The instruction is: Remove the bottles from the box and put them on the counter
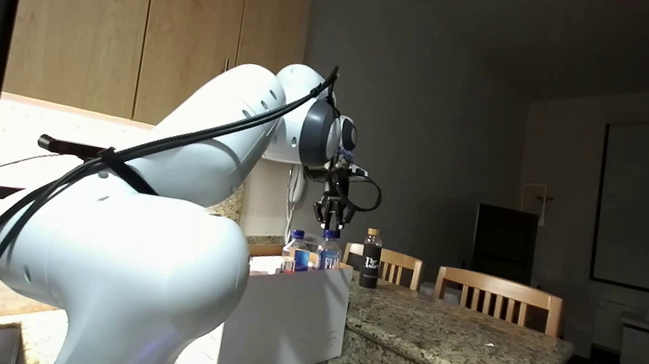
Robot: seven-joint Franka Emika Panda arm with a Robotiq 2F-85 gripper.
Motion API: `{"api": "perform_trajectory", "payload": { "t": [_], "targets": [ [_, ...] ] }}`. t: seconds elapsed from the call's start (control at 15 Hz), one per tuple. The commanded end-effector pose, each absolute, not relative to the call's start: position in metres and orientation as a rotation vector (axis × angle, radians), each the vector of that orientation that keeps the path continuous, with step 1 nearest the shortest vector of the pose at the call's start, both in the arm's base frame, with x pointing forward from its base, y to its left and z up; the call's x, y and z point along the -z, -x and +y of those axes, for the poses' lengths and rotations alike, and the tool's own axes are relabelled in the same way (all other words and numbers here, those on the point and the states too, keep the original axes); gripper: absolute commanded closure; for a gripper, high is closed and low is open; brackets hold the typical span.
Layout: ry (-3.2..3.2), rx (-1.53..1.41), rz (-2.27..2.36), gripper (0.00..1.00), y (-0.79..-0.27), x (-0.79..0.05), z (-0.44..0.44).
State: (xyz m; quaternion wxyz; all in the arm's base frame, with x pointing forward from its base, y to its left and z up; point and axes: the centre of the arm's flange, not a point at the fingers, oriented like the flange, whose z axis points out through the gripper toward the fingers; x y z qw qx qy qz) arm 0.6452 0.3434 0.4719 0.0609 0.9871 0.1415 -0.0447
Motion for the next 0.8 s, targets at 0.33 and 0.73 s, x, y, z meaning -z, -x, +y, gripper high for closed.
{"api": "perform_trajectory", "payload": {
  "t": [0.33, 0.73],
  "targets": [
    [-2.996, 0.108, 0.422, 0.84, -0.65, -0.512, 0.342],
    [-3.007, -0.115, 0.332, 0.85, -0.64, -0.594, 0.321]
  ]
}}
